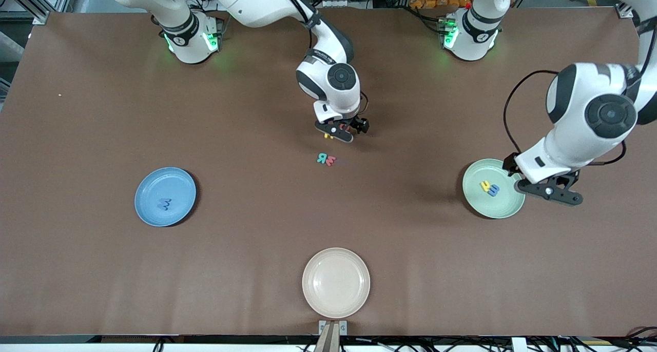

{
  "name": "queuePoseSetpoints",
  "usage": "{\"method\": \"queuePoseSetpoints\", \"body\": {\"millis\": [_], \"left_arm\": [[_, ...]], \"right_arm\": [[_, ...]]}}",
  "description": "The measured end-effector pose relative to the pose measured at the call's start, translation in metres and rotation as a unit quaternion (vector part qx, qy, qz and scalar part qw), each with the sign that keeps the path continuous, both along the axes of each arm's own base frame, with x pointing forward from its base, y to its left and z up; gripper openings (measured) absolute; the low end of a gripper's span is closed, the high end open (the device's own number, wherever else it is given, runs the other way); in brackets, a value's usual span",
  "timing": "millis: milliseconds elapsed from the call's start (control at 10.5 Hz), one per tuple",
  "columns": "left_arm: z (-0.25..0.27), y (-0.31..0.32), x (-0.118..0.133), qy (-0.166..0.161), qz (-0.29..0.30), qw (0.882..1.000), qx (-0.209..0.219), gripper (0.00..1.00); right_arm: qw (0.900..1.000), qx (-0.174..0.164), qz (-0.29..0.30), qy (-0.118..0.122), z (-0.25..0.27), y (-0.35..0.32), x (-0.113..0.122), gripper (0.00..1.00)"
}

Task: Sort uppercase to blue plate, lowercase to green plate
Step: 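Release the h on the green plate while the right gripper reaches letters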

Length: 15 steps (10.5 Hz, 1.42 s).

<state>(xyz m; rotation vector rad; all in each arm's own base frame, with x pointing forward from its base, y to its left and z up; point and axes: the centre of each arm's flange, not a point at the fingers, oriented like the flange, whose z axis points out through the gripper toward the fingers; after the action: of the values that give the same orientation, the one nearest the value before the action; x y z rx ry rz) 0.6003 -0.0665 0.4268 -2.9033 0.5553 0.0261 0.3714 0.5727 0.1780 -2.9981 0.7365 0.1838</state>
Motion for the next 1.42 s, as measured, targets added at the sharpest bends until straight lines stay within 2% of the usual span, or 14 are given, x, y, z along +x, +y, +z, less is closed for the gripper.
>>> {"method": "queuePoseSetpoints", "body": {"millis": [284,664,1043,1422], "left_arm": [[0.037,-0.013,-0.010,0.007,0.012,1.000,-0.023,1.00],[0.084,-0.029,-0.013,-0.005,0.007,0.999,-0.032,1.00],[0.113,-0.047,-0.022,-0.009,0.006,0.998,-0.064,1.00],[0.113,-0.055,-0.023,-0.005,0.004,0.997,-0.077,1.00]], "right_arm": [[1.000,-0.003,0.000,0.002,-0.011,0.000,-0.003,1.00],[1.000,-0.004,-0.001,0.002,-0.011,-0.001,-0.001,1.00],[1.000,-0.004,0.000,0.001,-0.011,0.000,-0.003,0.99],[1.000,0.003,-0.015,-0.004,0.000,0.005,-0.001,0.42]]}}
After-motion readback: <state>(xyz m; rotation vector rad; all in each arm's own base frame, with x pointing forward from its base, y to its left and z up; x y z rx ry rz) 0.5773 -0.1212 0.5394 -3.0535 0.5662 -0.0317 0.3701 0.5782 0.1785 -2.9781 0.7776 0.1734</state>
